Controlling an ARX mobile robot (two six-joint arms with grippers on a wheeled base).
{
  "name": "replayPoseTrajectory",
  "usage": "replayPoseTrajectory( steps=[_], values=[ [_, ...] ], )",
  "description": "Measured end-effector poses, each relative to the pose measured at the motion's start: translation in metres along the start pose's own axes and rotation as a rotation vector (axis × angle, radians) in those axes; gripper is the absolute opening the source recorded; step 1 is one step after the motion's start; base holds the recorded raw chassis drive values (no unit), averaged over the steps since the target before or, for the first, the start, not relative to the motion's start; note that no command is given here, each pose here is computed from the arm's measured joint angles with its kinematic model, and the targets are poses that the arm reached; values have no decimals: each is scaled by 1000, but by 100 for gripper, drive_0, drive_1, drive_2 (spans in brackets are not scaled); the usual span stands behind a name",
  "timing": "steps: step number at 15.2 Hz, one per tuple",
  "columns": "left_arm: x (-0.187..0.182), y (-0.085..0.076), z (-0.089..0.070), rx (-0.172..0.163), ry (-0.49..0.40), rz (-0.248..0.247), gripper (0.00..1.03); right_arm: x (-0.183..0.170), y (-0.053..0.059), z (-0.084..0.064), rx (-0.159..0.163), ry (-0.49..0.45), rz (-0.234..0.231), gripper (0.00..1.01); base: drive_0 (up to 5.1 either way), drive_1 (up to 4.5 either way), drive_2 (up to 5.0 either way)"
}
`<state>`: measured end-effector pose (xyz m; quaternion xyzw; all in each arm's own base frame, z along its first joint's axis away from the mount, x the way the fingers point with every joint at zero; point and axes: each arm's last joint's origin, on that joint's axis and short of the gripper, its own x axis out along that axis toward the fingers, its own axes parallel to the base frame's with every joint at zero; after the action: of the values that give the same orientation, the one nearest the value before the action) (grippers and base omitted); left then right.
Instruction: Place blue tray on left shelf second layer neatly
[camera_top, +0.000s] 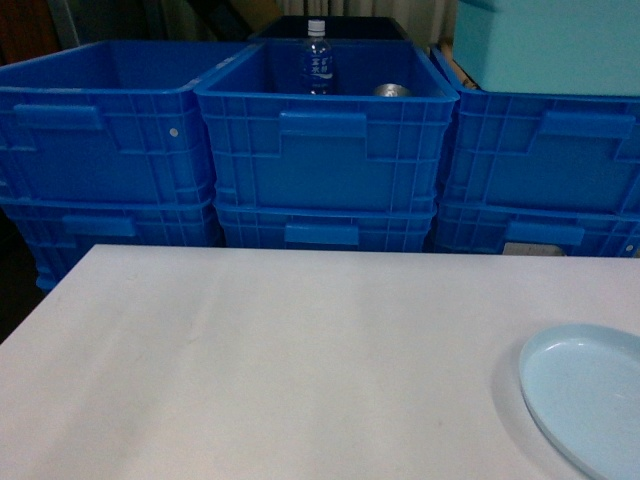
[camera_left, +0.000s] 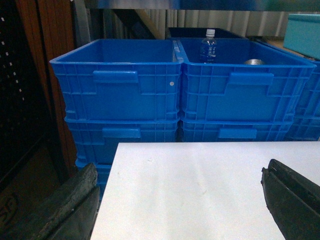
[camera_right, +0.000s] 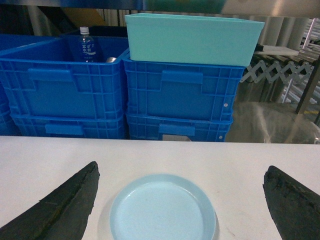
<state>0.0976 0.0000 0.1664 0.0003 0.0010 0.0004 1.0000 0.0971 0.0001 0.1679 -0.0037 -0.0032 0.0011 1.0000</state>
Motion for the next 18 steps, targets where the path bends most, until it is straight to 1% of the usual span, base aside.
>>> replayPoseTrajectory(
  steps=[4,5,6,8,9,10,11,12,13,14,15,16,17,18],
  values=[
    [0,0,0,0,0,0,98,0,0,0,0,0,0,98,0,0,0],
    [0,0,0,0,0,0,98,0,-2,2,-1,-22,6,98,0,0,0],
    [0,0,0,0,0,0,98,2,-5,3,-7,-30,-18,98,0,0,0],
    [0,0,0,0,0,0,98,7,-9,2,-9,-6,-29,98,0,0,0],
    [0,0,0,0,0,0,98,14,-9,2,-13,6,-22,98,0,0,0],
    [0,0,0,0,0,0,98,23,-10,5,-10,30,-1,98,0,0,0],
    [0,0,0,0,0,0,98,37,-11,16,-17,25,3,98,0,0,0],
    [0,0,0,0,0,0,98,54,-13,30,-26,24,13,98,0,0,0],
    [0,0,0,0,0,0,98,73,-15,39,-47,46,13,98,0,0,0],
    [0,0,0,0,0,0,98,95,-18,38,-59,130,3,98,0,0,0],
    [0,0,0,0,0,0,98,116,-23,30,-54,230,-27,98,0,0,0],
    [0,0,0,0,0,0,98,131,-28,22,-54,330,-37,98,0,0,0],
    [0,0,0,0,0,0,98,143,-32,13,-47,425,-44,98,0,0,0],
    [0,0,0,0,0,0,98,149,-34,8,-35,495,-26,98,0,0,0]
  ],
)
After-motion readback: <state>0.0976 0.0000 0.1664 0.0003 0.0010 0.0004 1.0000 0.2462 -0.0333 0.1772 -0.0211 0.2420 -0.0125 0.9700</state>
